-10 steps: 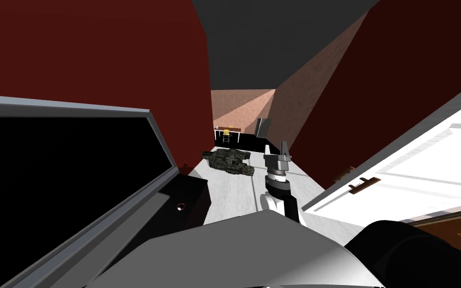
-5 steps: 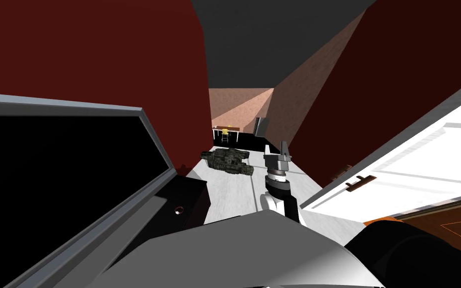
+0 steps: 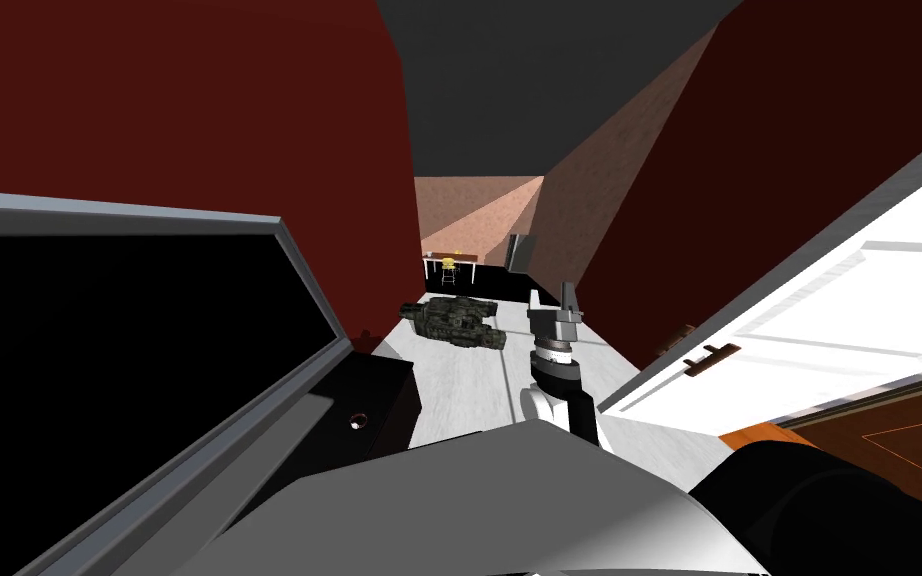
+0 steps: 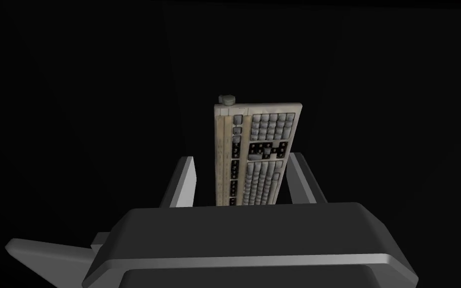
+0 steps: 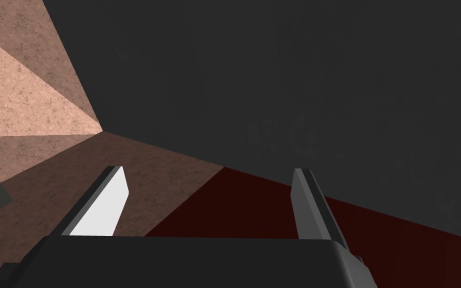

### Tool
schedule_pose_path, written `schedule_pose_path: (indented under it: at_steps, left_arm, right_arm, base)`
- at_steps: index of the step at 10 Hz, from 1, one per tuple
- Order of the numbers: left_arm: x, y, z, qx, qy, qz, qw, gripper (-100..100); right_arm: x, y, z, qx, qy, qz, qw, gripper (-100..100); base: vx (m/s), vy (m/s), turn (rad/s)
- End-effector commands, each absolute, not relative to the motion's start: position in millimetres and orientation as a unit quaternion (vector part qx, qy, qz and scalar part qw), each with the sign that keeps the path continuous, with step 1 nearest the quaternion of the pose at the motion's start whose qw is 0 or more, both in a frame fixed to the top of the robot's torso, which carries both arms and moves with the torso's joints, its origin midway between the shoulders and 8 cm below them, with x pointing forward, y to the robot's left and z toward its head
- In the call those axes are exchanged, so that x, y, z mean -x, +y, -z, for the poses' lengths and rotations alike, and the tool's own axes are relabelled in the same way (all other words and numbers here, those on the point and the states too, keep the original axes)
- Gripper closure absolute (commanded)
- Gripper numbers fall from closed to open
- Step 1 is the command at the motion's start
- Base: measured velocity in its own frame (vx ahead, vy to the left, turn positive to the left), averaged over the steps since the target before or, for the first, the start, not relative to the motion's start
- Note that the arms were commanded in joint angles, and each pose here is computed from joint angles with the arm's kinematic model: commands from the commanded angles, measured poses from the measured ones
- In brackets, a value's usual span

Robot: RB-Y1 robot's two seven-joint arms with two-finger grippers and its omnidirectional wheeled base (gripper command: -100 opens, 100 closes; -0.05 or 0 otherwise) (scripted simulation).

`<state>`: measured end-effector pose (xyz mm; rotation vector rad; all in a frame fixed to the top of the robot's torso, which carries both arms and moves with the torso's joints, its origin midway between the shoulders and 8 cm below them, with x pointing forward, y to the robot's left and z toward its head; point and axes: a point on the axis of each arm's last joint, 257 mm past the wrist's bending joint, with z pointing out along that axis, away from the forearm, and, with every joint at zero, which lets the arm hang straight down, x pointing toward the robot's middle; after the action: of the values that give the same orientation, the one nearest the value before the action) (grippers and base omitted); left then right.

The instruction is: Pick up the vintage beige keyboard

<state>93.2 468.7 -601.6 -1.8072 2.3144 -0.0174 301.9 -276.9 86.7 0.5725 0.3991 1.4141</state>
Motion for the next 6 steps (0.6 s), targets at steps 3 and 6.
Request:
schedule_pose_path:
  at_steps: [3,6]
  left_arm:
    - [-94.4,468.4,601.4,0.612,0.784,0.007,0.103,100]
    - [-96.1,471.8,595.3,0.611,0.785,0.009,0.102,100]
  right_arm:
    - [-301.9,-276.9,-86.7,-0.257,0.179,-0.636,0.705,0]
    - [-301.9,-276.9,-86.7,-0.257,0.179,-0.636,0.705,0]
  base:
    - [0.000,0.000,0.000]
    - [0.005,-0.004,0.022]
